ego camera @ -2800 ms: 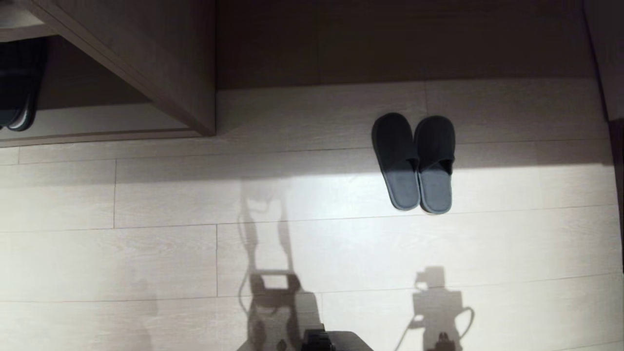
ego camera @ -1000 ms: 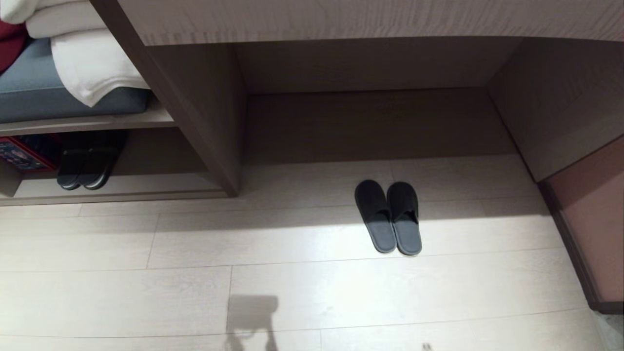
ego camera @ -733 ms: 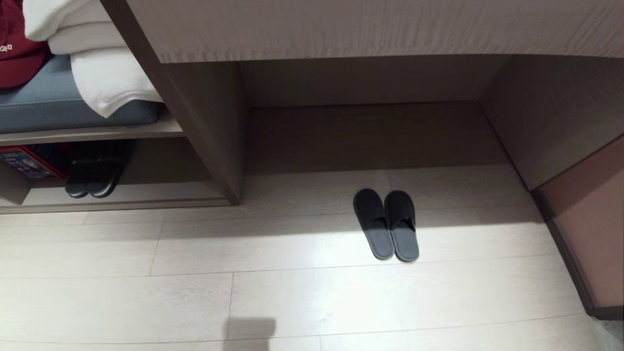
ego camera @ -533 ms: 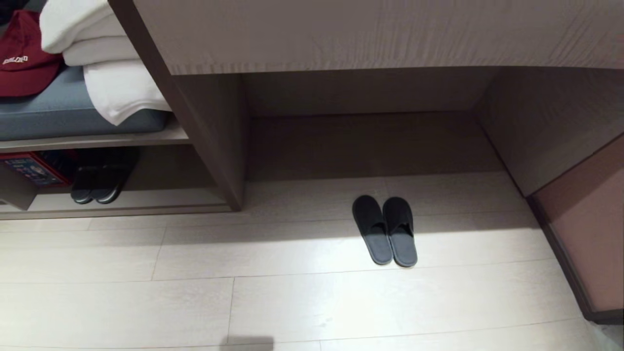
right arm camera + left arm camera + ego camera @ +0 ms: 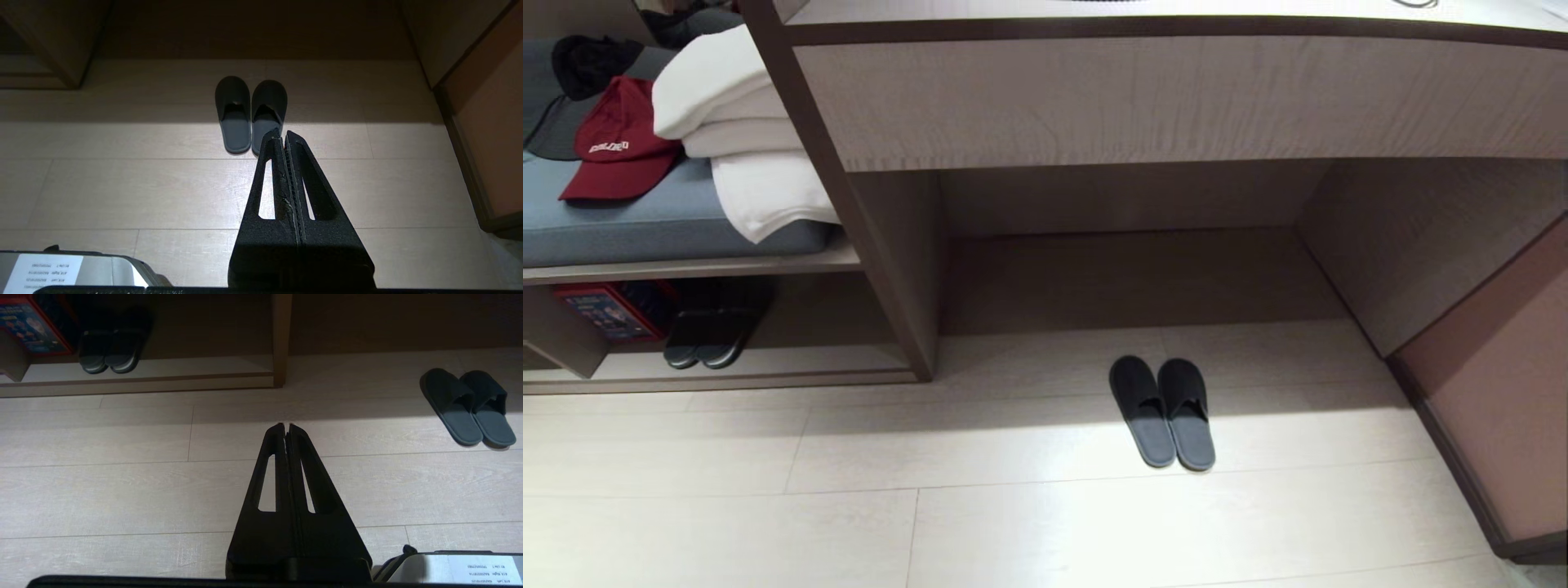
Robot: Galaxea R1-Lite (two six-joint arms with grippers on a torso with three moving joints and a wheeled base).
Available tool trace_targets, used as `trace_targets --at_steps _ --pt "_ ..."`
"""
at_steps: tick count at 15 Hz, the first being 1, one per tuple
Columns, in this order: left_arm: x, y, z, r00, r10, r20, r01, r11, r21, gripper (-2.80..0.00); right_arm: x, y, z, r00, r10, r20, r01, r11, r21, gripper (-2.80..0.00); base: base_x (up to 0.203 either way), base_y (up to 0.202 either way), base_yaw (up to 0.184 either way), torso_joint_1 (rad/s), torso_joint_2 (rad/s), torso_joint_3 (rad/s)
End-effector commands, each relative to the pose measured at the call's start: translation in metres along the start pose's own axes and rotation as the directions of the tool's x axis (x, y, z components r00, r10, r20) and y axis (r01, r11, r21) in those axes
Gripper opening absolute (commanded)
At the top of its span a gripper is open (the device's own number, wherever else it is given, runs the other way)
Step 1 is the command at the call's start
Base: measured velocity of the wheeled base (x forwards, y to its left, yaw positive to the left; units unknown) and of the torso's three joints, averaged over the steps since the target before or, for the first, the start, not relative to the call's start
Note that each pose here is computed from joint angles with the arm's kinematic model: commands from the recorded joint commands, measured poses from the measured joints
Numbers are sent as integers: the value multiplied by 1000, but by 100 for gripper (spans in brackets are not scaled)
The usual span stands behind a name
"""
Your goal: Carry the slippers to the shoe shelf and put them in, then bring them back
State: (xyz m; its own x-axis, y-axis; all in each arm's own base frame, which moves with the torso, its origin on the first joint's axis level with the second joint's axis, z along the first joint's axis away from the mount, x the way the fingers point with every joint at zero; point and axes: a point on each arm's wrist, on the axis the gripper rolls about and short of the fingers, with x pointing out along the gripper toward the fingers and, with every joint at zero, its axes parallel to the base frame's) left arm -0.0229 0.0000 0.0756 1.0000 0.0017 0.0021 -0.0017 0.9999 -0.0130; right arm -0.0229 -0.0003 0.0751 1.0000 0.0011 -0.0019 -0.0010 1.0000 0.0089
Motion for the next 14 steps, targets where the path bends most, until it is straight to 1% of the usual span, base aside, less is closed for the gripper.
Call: trace_targets --at_steps 1,14 --pt "0 0 0 1000 1 -1 -1 1000 0 -280 0 0 0 1000 0 -1 0 1000 0 -280 0 0 0 2 1 201" --pt "0 0 0 1000 0 -1 0 1000 1 -280 0 0 0 1000 0 -1 0 1000 0 -280 0 0 0 4 2 202"
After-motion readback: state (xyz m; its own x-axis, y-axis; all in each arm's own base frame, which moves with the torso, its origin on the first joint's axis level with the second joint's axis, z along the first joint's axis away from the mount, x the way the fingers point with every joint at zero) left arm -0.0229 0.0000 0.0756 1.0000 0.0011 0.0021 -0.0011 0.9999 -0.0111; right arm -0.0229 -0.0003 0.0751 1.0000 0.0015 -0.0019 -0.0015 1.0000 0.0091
